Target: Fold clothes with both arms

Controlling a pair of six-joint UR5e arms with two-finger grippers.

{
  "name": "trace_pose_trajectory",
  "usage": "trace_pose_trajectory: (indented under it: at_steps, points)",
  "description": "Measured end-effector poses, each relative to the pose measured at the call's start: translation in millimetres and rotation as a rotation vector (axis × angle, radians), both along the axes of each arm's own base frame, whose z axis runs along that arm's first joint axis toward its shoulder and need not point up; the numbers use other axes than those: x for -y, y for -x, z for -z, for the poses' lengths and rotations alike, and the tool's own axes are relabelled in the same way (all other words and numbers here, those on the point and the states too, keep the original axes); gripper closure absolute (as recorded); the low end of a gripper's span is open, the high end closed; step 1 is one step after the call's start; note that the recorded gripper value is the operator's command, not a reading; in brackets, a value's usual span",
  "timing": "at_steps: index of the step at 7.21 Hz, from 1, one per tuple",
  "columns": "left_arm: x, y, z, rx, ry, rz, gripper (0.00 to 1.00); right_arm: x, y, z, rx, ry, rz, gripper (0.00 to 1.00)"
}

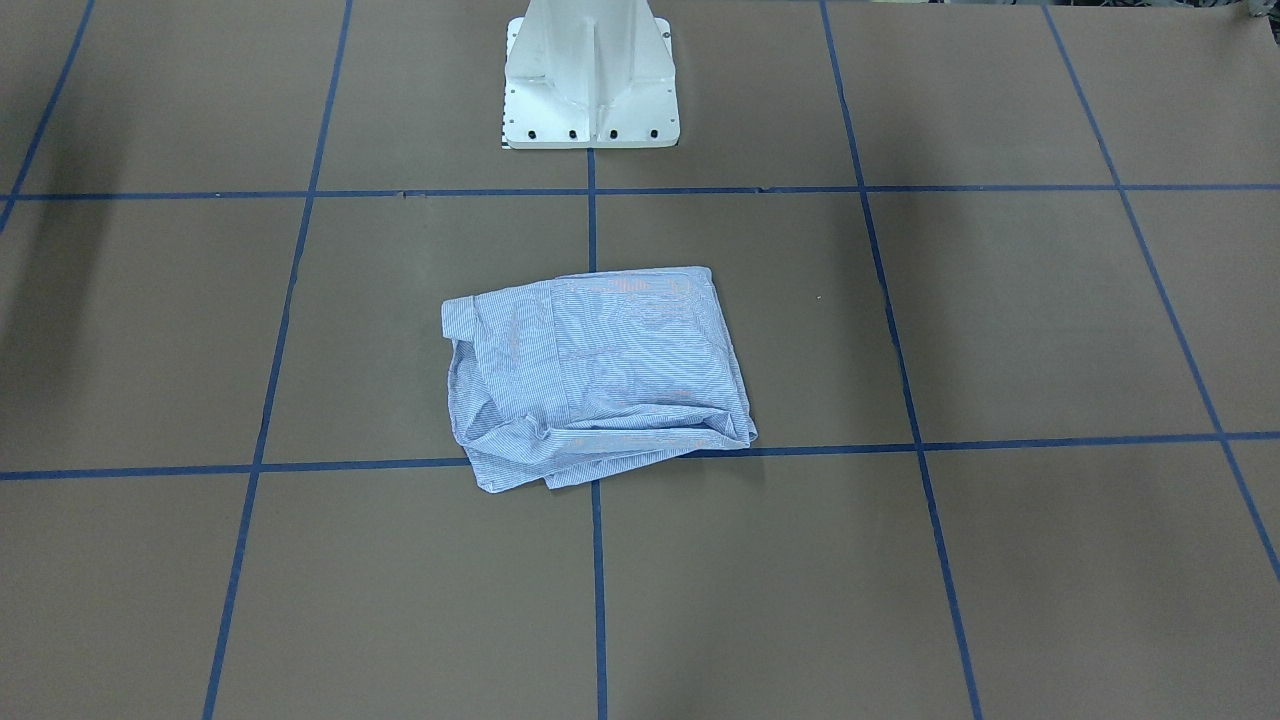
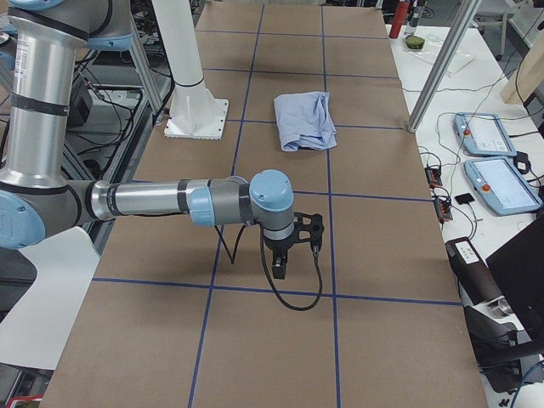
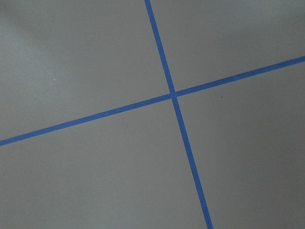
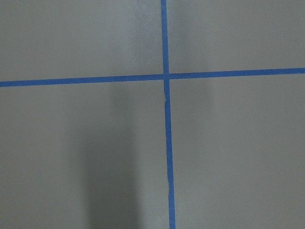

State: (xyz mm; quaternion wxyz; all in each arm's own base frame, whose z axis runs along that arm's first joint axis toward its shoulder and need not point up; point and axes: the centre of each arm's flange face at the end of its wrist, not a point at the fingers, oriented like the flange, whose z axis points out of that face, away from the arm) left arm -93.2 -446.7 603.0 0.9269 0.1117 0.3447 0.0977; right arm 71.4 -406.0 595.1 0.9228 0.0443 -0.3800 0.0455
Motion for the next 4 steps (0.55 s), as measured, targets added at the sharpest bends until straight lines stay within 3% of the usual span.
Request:
trace_pose_trajectory:
  at_steps: [4]
  points:
    - [0.6, 0.0, 1.4, 0.0, -0.001, 0.003, 0.0, 0.2, 0.0, 1.7, 0.0, -0.001, -0.003, 0.0]
